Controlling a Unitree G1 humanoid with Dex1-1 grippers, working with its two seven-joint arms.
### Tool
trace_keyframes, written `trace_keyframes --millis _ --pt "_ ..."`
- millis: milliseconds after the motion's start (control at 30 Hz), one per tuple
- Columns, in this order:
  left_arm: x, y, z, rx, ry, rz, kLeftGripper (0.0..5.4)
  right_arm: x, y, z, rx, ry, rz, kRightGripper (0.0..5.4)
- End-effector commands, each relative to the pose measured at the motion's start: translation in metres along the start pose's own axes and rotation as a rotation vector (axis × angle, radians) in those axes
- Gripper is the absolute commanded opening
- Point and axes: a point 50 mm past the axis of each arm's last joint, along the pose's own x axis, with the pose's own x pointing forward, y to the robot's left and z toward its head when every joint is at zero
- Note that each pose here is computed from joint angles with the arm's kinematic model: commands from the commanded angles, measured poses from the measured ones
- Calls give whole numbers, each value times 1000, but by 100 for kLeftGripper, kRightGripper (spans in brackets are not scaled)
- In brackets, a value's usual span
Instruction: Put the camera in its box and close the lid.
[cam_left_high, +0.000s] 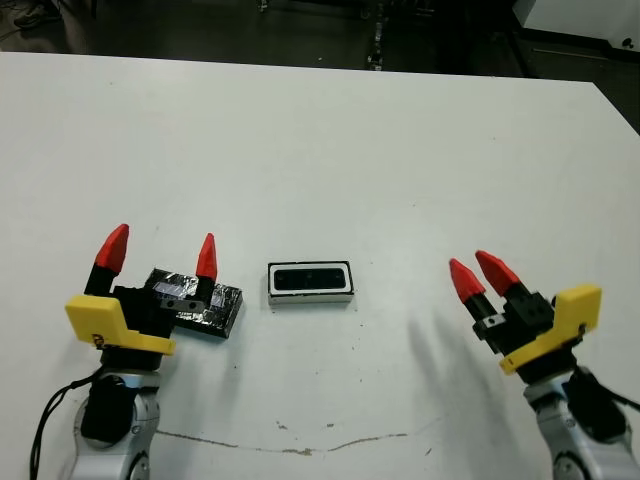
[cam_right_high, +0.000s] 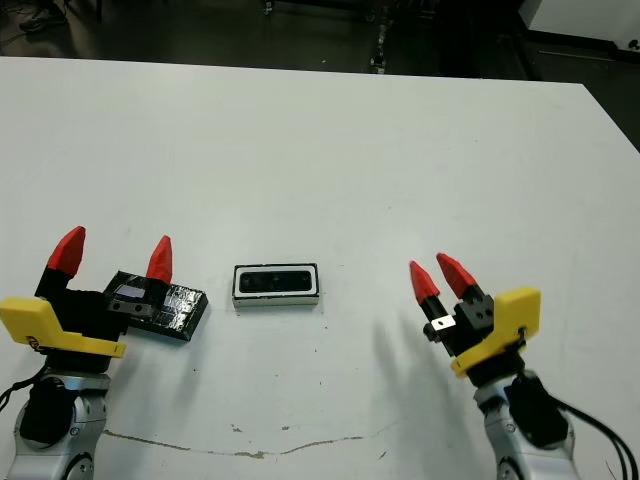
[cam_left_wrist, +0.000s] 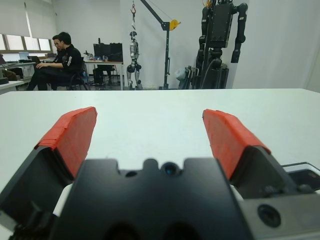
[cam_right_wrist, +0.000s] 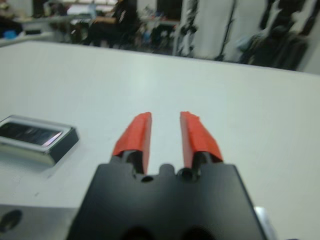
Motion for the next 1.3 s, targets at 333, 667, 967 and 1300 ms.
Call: trace_keyframes --millis 333,667,967,1300 --pt "19 41 35 238 -33 -204 540 1 -3 1 51 -22 -134 3" --pt "69 85 88 383 313 -889 540 0 -2 -1 51 -16 -140 3" --pt "102 84 104 584 489 -1449 540 -1 -3 -2 60 -10 -146 3" --pt "113 58 91 569 606 -1656 540 -2 0 -4 63 14 -171 3"
